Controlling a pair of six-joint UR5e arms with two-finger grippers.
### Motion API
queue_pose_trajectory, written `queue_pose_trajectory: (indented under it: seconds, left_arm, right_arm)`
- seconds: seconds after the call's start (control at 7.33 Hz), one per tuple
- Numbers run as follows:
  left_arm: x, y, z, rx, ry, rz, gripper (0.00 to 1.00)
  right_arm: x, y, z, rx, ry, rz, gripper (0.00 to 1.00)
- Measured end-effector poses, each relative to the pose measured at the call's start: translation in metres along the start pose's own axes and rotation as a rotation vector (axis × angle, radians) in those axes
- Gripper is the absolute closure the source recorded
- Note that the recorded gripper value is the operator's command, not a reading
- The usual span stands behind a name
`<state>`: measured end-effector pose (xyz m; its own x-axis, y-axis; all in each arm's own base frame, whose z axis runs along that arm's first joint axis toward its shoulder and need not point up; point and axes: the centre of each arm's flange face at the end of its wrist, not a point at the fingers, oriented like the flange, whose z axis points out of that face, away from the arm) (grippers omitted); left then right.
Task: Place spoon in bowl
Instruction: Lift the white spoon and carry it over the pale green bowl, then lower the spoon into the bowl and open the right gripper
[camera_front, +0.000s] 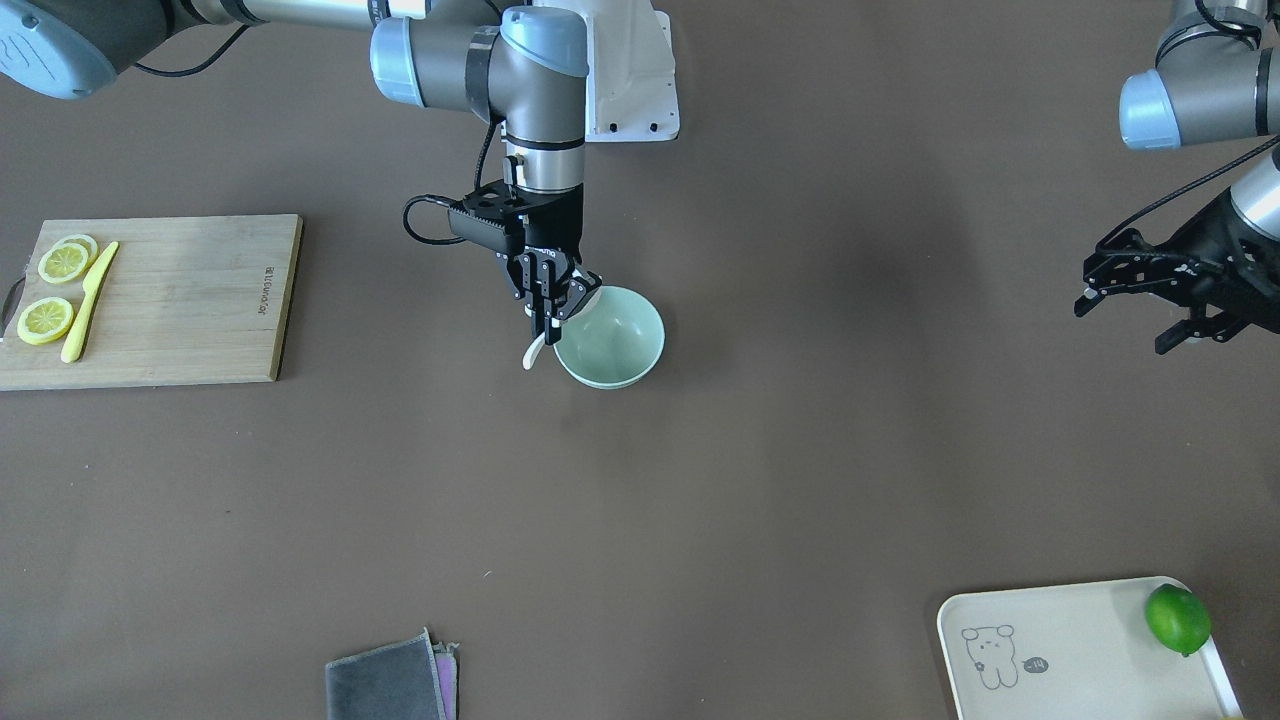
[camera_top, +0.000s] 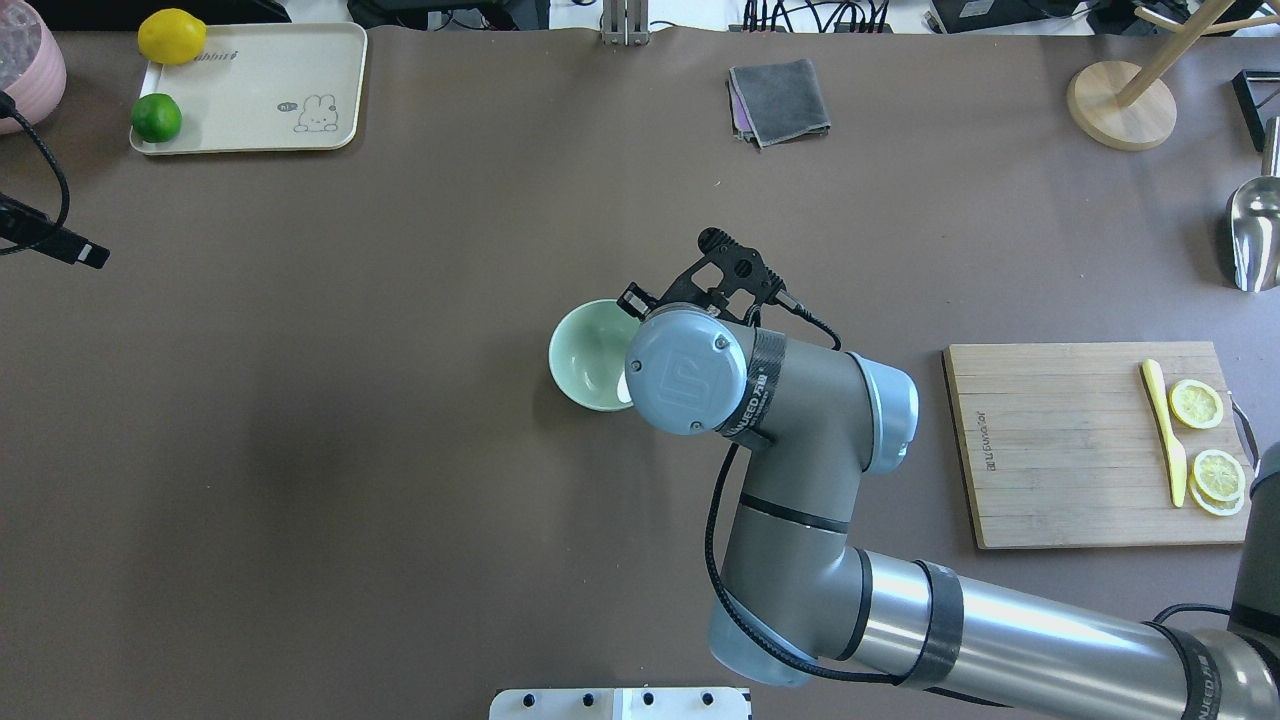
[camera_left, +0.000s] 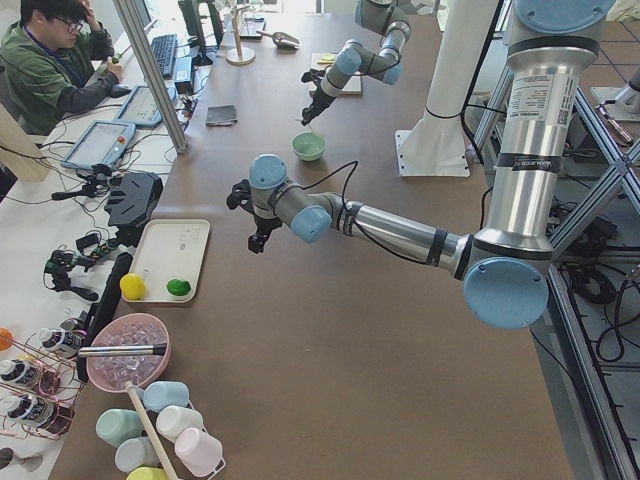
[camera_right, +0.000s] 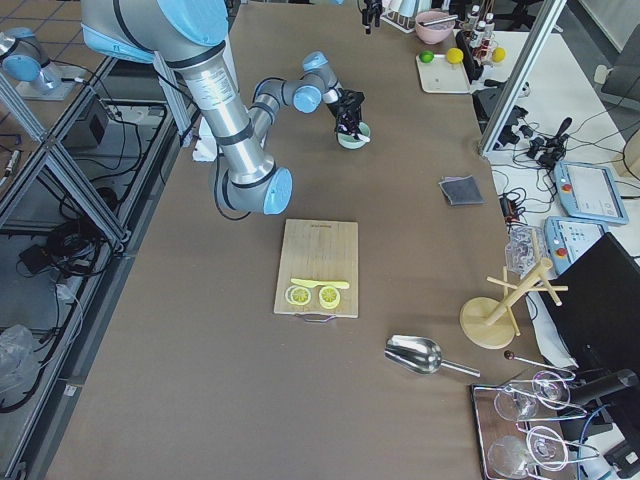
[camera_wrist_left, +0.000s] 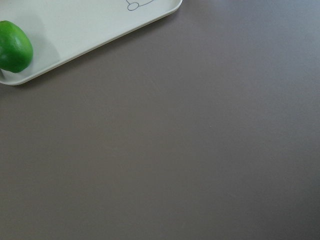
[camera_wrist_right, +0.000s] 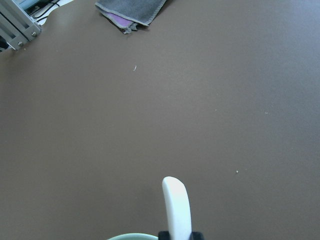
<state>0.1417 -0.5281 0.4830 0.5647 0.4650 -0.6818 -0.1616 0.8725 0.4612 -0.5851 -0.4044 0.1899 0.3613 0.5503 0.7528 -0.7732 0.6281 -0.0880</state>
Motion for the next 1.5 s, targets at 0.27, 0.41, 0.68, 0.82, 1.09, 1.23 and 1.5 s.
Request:
queue_pose_trajectory:
  seconds: [0.27, 0.41, 0.68, 0.82, 1.09, 1.23, 1.5]
  left_arm:
    - [-0.001, 0.0, 0.0, -0.001, 0.0, 0.0, 0.01]
    - [-0.001, 0.0, 0.001, -0.001, 0.0, 0.0, 0.01]
    - [-0.001, 0.0, 0.001, -0.001, 0.0, 0.0, 0.01]
    - [0.0, 0.0, 0.0, -0.001, 0.0, 0.0, 0.01]
    - [0.001, 0.0, -0.001, 0.002, 0.0, 0.001, 0.01]
    - [0.0, 0.0, -0.001, 0.001, 0.0, -0.012, 0.01]
    - [-0.009, 0.004, -0.008, 0.01, -0.011, -0.134, 0.01]
  right_arm:
    - [-0.012, 0.014, -0.004, 0.025, -0.019, 0.001, 0.83]
    - [-0.019, 0.018, -0.002, 0.033, -0.022, 0.008, 0.4]
    - [-0.024, 0.019, 0.0, 0.062, -0.017, 0.007, 0.0]
    - [-0.026, 0.015, 0.0, 0.085, -0.005, -0.002, 0.0]
    - [-0.032, -0.007, -0.007, 0.094, 0.008, -0.065, 0.0]
    - [-0.028, -0.027, -0.012, 0.061, 0.03, -0.135, 0.0]
    - [0.015, -0.097, -0.022, -0.054, 0.067, -0.341, 0.0]
